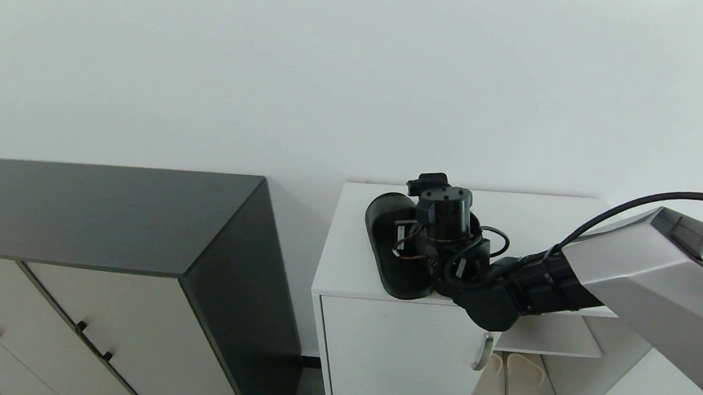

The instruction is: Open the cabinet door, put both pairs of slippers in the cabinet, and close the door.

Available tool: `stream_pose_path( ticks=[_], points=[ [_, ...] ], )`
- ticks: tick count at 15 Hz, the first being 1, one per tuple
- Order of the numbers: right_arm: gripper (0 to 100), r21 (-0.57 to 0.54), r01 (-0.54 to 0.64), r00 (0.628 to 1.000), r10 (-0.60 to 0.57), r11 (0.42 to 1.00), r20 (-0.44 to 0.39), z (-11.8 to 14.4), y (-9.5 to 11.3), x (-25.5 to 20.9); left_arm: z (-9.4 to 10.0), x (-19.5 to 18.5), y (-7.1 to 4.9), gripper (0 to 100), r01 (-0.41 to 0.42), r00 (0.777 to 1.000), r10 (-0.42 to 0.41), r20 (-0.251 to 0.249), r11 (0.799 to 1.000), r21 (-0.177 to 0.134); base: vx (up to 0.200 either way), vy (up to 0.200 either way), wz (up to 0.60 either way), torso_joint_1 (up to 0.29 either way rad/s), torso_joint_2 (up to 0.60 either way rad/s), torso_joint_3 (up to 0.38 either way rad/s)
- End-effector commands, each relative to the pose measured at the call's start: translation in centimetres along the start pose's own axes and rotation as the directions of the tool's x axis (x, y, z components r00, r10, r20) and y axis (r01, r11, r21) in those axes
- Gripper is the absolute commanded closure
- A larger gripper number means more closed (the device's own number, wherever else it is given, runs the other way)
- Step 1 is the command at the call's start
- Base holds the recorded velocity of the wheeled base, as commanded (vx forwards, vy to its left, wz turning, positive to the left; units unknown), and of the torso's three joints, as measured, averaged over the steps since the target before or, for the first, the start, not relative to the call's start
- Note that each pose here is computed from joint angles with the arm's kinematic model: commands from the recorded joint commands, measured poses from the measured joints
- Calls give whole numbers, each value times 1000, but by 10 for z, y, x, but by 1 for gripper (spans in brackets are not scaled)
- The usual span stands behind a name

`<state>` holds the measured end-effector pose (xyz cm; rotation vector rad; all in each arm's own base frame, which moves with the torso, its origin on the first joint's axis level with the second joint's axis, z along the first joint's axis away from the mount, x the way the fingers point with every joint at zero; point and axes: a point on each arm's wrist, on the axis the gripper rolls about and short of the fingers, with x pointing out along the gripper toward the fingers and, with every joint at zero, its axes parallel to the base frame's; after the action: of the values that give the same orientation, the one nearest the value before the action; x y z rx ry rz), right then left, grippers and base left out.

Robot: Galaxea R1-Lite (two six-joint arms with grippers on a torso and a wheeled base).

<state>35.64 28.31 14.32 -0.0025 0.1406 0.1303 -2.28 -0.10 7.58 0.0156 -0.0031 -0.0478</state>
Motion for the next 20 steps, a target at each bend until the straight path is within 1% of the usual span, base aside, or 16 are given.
stream_pose_path(
  ticks=[1,3,6,10,13,15,16,17,20],
  points=[
    [100,3,-1,1000,1,1000,6,-1,1,1,0,0,0,100,0,1000,0,0,1000,0,0,0,0,0,0,0],
    [100,9,-4,1000,4,1000,16,1,2,0,0,0,0,100,0,1000,0,0,1000,0,0,0,0,0,0,0],
    [100,19,-13,999,13,1000,34,11,2,-10,0,0,0,100,0,1000,0,0,1000,0,0,0,0,0,0,0],
    [100,17,-76,996,76,997,36,30,-2,-55,0,0,0,100,0,1000,0,0,1000,0,0,0,0,0,0,0],
    [100,8,-166,986,166,986,10,32,-6,-95,0,0,0,100,0,1000,0,-1,1000,0,0,0,0,0,0,0],
    [100,-1,-225,974,225,974,-5,33,-11,-120,0,0,0,100,0,1000,0,0,1000,0,0,0,0,0,0,0],
    [100,-1,-245,969,245,969,-7,34,-13,-126,0,0,0,100,0,1000,0,-1,1000,0,0,0,0,0,0,0],
    [100,-4,-282,959,282,959,-15,34,-19,-139,0,0,0,100,0,1000,0,-1,1000,0,0,0,0,0,0,0],
    [100,-7,-309,951,309,951,-36,30,-36,-160,0,0,0,100,0,1000,0,0,1000,0,0,0,0,0,0,0]
  ],
)
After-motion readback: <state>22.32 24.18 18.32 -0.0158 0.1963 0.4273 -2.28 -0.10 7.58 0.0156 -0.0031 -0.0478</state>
